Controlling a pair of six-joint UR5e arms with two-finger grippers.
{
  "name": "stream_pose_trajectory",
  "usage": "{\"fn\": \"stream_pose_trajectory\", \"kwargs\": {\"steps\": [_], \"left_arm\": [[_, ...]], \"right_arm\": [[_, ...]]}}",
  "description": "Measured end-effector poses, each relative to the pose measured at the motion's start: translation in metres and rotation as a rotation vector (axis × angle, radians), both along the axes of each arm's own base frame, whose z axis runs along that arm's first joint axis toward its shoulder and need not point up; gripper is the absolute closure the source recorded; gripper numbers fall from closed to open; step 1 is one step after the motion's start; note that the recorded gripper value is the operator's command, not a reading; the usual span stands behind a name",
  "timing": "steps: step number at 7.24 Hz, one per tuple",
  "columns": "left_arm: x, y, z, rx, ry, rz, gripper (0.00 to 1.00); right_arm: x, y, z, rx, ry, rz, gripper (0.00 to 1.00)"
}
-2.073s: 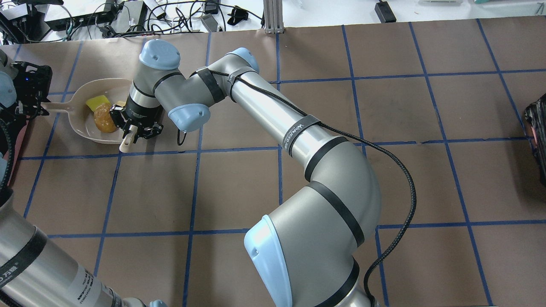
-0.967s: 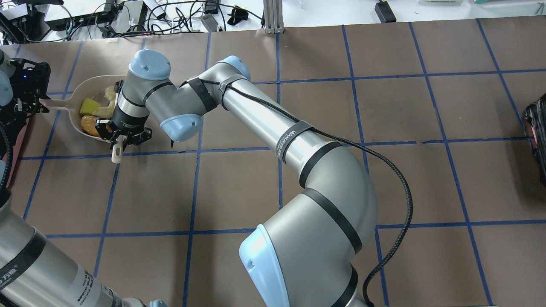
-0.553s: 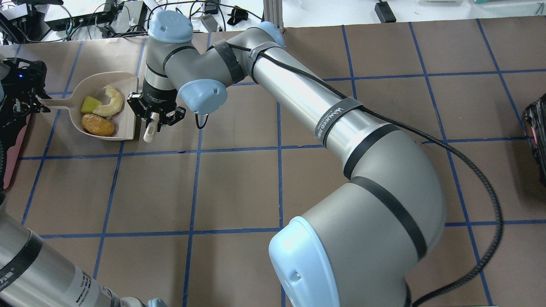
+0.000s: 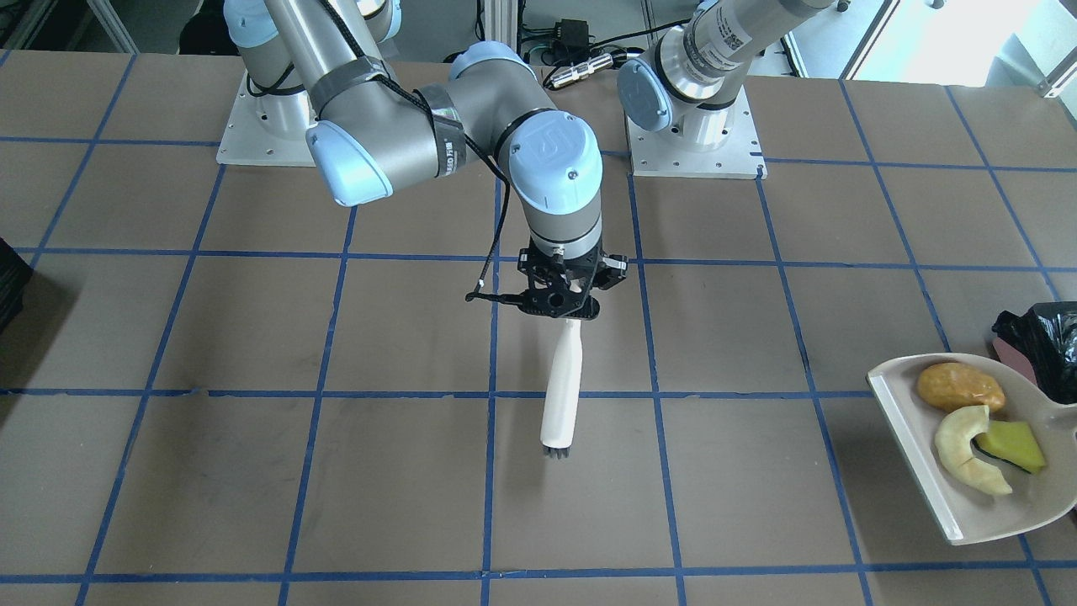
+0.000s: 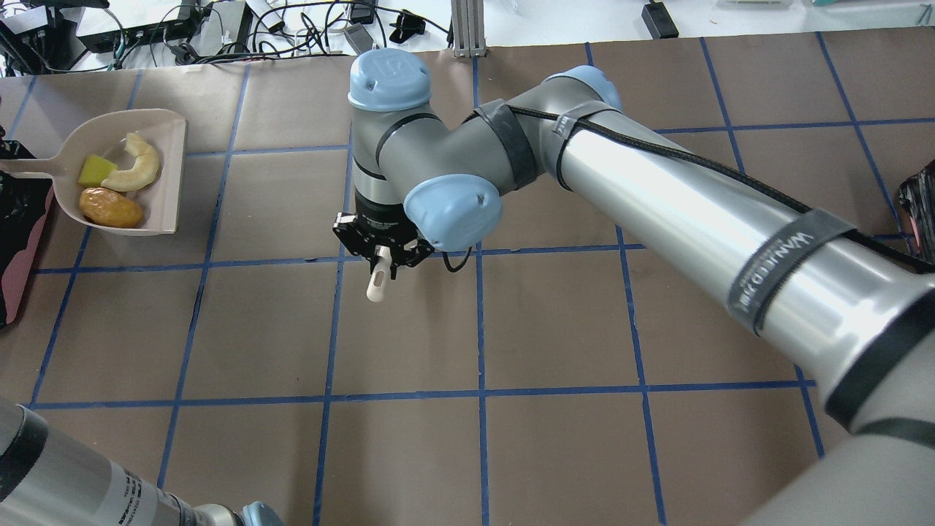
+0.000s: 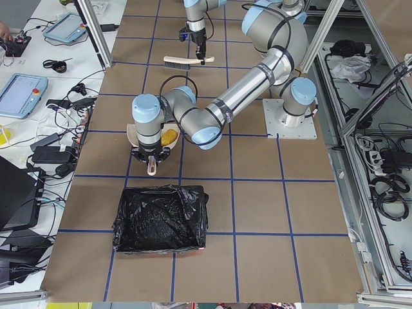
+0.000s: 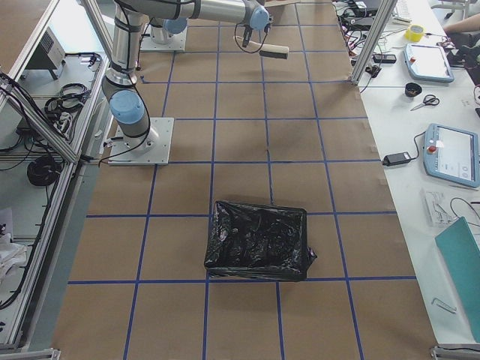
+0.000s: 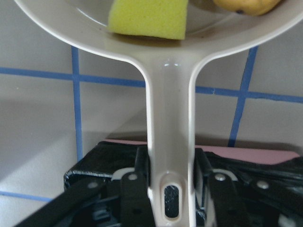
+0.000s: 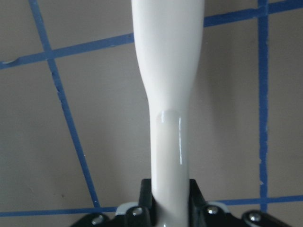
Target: Sweep and dump trash in nearest bin
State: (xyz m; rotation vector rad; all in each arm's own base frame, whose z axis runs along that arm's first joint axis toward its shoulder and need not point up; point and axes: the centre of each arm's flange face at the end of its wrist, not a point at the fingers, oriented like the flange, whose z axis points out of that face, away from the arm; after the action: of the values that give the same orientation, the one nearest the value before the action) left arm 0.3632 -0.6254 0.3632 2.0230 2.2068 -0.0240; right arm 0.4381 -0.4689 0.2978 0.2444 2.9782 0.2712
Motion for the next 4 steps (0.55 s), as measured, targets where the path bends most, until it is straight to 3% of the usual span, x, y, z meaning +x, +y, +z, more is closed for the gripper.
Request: {"fn": "stream_pose_trajectory", "kwargs": {"steps": [4], "left_arm": [[0.076,0.006,0.065,-0.013,0.023,0.033,1.0]], "right_arm": [[-0.066,0.039,0.001,0.015,0.119,0.024,1.0]]}}
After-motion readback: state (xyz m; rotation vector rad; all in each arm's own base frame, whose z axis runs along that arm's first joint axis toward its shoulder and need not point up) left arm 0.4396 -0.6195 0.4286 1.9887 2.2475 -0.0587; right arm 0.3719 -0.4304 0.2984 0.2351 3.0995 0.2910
